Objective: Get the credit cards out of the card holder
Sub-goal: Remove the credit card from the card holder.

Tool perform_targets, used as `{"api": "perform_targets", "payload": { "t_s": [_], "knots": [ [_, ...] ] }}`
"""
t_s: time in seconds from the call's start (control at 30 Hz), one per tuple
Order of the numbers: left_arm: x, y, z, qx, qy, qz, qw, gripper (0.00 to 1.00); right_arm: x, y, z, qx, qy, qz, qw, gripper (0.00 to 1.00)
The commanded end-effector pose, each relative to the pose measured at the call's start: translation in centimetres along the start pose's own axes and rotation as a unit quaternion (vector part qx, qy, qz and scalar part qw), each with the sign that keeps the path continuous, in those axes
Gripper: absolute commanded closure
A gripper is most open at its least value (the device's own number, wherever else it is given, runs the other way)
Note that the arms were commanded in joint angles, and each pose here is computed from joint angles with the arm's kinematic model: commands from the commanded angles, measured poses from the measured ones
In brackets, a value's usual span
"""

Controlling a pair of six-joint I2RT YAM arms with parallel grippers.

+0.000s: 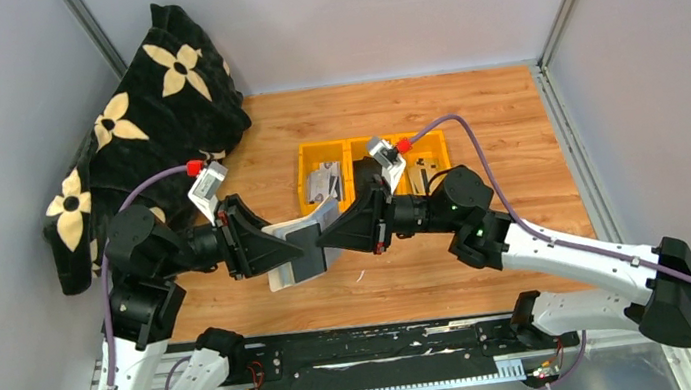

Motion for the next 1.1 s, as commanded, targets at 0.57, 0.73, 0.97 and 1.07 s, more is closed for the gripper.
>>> {"api": "perform_targets", "payload": {
  "t_s": [0.57, 0.73, 0.97, 1.07],
  "knots": [
    [0.0, 0.5, -2.3, 0.039, -0.017, -0.002, 0.999, 0.94, -1.7, 1.8, 0.0, 0.011, -0.002, -0.073, 0.997, 1.0],
    [-0.1, 0.4, -2.0, 0.034, -0.018, -0.004, 0.999, 0.98, -1.5, 2.1, 0.4, 0.0, -0.002, -0.069, 0.998, 0.97],
    [-0.2, 0.2, -1.2, 0.016, -0.021, -0.004, 1.0, 1.0, -0.8, 0.6, 0.8, -0.037, -0.028, -0.03, 0.998, 0.75],
    [-0.3, 0.2, -1.2, 0.012, -0.025, -0.006, 1.0, 1.0, -0.7, 0.4, 0.9, -0.052, -0.037, -0.028, 0.998, 0.79]
  ]
}}
Point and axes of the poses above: each gripper's point midway between its finger pads, its own y axis back along the fingers, its own z axis along the line the jaws close on, x = y × z, the point moved 3 cm from there along y, back along the fingers, and after that the axes turned 1 degree about -y, right-handed, at the moved point
